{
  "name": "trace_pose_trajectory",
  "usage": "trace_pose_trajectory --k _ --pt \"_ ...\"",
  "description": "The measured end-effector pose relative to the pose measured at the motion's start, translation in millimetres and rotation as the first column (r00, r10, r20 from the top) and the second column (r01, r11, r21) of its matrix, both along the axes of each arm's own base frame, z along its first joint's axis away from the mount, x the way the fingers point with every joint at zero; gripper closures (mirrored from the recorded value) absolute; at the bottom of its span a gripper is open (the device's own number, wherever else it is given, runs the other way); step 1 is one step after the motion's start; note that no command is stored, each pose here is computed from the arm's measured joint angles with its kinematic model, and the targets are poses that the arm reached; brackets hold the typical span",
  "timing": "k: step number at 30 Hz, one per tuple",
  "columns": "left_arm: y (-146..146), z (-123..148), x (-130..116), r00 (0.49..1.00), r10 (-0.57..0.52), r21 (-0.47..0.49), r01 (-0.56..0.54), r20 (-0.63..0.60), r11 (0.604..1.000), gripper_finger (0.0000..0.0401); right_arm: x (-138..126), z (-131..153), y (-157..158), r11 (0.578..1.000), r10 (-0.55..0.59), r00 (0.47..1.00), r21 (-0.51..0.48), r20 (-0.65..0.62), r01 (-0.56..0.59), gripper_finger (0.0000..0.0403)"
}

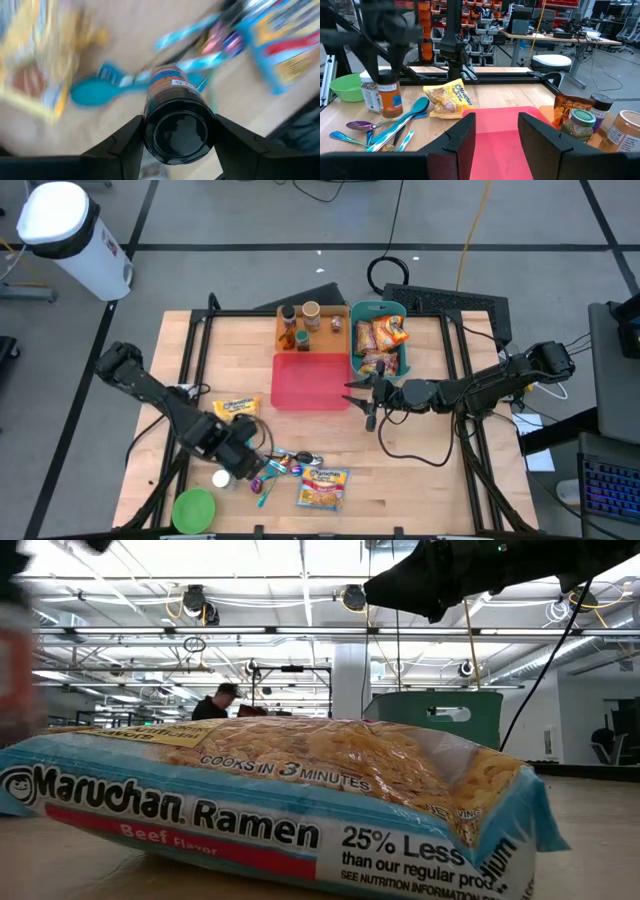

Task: Pick & Place Food Item
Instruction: Put the orange spice bottle into the orange bin

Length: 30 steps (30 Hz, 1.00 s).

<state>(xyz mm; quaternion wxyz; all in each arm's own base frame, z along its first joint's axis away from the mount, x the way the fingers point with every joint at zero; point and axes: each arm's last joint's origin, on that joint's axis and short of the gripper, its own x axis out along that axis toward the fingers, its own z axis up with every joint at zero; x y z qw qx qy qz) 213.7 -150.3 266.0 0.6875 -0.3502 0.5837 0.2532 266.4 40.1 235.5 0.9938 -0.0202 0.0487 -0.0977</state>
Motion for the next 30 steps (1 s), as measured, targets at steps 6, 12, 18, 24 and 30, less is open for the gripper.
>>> trace_pose_trajectory --k 6,12,18,24,30 --pt "25 50 24 0.979 -0.134 0.101 0.12 0.152 0.988 0.0195 0 0 0 1.0 0.002 1.0 0.0 -0.001 -0.002 0.0261" --pt "74 101 49 0.91 -0.293 0.265 0.217 0.294 0.94 0.0195 -2 -2 0 1.0 0.003 0.999 -0.008 -0.044 -0.003 0.0261" --pt "144 142 59 0.864 -0.359 0.41 0.202 0.352 0.889 0.0195 -17 10 1 1.0 0.009 0.998 0.023 -0.056 -0.008 0.0261" --pt "218 163 66 0.845 -0.372 0.464 0.171 0.385 0.869 0.0195 -28 13 -2 0.996 -0.001 0.996 0.094 -0.091 0.01 0.0261" --pt "283 155 88 0.885 -0.317 0.476 0.128 0.342 0.87 0.0195 -28 11 -2 0.995 -0.003 0.994 0.096 -0.109 0.014 0.0261"
